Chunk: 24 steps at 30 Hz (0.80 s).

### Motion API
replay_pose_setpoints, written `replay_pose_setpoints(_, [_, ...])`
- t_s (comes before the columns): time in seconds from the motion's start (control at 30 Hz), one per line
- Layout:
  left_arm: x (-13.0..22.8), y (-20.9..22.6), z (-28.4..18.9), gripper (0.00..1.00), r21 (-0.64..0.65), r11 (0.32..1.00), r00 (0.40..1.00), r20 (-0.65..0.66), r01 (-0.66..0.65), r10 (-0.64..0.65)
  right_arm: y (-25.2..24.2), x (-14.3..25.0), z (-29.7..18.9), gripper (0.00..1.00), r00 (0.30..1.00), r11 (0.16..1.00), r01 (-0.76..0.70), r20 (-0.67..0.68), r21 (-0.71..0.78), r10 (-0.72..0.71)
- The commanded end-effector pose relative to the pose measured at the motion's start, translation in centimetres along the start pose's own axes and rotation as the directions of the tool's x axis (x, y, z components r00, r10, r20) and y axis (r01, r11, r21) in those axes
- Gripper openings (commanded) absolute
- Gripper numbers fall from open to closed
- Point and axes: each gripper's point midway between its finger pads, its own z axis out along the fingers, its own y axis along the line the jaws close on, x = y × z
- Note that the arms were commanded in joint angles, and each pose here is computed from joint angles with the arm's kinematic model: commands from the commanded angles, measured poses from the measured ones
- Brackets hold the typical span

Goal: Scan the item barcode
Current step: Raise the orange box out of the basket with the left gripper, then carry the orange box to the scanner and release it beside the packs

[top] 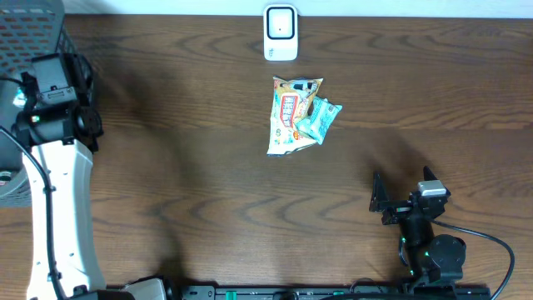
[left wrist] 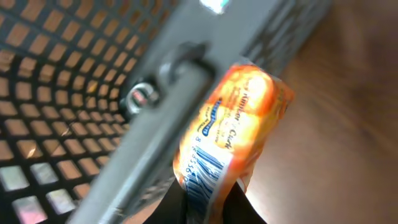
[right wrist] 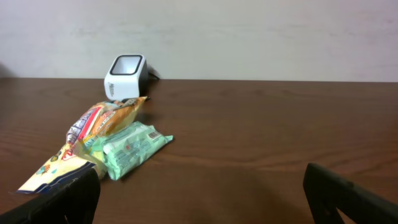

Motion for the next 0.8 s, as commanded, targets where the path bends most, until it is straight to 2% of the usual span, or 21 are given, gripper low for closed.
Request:
replay_pose_setpoints(0.0, [-1.4,-1.7,-4.0,0.07,0.155,0.987,0.991,0.118,0.036,-0.055,0.1,0.1,0.0,0.99,1.0,1.0,0.015,-0.002,0.0,-0.015])
replay_pose_setpoints(0.07, [-2.0,-3.1,-6.0,0.07,0.253,0.967,0.984,0.166,0.027,-0.071,0.1,0.1,0.0,0.99,1.0,1.0,0.015,-0.002,0.0,-0.015])
replay_pose_setpoints(0.13, [-2.4,-5.4,-8.6,0.07,0.399,0.917,0.974,0.211,-0.005,-0.086,0.1,0.1,0.0,0.99,1.0,1.0,0.015,-0.002,0.0,-0.015])
replay_pose_setpoints(0.23, [-2.7,-9.1,-12.1,0.07,0.597,0.8,0.965,0.241,-0.065,-0.101,0.1,0.1,0.0,0.99,1.0,1.0,0.015,-0.002,0.0,-0.015])
replay_pose_setpoints(0.3, [-2.5,-11.7,-13.9,0.07,0.708,0.705,0.971,0.194,-0.039,-0.141,0.1,0.1,0.0,0.99,1.0,1.0,0.015,-0.002,0.0,-0.015])
replay_pose_setpoints(0.4, [-2.0,-13.7,-13.9,0.07,0.75,0.657,0.977,0.075,0.076,-0.199,0.1,0.1,0.0,0.99,1.0,1.0,0.015,-0.002,0.0,-0.015])
replay_pose_setpoints(0.53, [-0.7,-17.4,-12.5,0.07,0.748,0.637,0.977,-0.073,0.188,-0.202,0.1,0.1,0.0,0.99,1.0,1.0,0.015,-0.002,0.0,-0.015])
replay_pose_setpoints(0.77, [3.4,-26.2,-10.7,0.08,0.777,0.618,0.989,-0.15,0.12,-0.002,0.1,0.1,0.0,0.99,1.0,1.0,0.015,-0.002,0.0,-0.015])
